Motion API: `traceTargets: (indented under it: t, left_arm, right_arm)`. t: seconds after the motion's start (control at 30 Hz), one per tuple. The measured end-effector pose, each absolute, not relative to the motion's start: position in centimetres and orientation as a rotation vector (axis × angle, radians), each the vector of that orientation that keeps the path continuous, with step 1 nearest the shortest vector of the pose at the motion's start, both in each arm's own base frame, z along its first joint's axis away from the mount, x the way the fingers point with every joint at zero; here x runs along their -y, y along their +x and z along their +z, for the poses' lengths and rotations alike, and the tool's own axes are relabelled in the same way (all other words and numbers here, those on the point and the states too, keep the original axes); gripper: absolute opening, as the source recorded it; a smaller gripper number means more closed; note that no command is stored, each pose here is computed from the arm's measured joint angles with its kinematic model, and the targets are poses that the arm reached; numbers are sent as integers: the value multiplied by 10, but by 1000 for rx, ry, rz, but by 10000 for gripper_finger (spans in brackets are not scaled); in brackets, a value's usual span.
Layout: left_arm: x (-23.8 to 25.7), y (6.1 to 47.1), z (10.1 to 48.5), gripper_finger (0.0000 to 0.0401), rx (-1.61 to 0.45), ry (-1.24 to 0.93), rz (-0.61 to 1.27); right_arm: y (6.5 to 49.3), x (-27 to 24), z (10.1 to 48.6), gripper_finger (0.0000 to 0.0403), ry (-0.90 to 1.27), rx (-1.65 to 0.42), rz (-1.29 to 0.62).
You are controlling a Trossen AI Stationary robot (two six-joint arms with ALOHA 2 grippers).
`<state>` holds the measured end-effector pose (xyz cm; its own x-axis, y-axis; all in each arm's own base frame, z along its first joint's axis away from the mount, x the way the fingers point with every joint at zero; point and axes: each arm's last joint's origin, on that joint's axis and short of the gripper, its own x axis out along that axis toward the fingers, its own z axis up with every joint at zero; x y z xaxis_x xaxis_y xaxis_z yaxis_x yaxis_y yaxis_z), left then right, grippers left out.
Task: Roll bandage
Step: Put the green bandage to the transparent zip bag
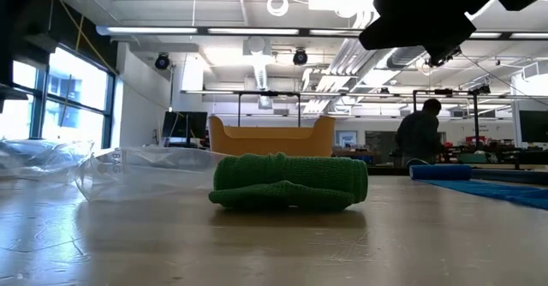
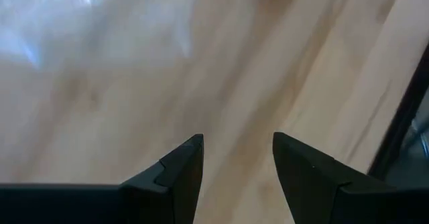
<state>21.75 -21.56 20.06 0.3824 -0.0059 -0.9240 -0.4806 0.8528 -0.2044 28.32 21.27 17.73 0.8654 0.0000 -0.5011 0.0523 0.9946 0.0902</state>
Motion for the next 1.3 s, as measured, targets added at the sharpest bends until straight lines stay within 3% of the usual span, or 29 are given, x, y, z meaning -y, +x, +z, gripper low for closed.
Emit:
traceTargets:
  t: [0.23,0.5,0.67,0.93,1.13,1.3]
  left_arm:
    - [180,196,176,172,-1249,-339,642]
    - [118,228,170,172,-956,-110,876]
    - [91,269,187,172,-889,49,798]
    - [84,315,205,172,-749,147,500]
    - [97,332,222,172,-553,131,333]
    - [112,322,224,172,-575,77,297]
  right_arm:
    - [283,-213,177,162,97,-526,-27]
    - [283,-212,177,162,89,-527,-28]
    - [284,-209,185,162,94,-495,-34]
    - [287,-192,199,162,0,-490,-56]
    - [291,-184,196,162,92,-514,-105]
    - [294,-177,196,162,99,-521,-130]
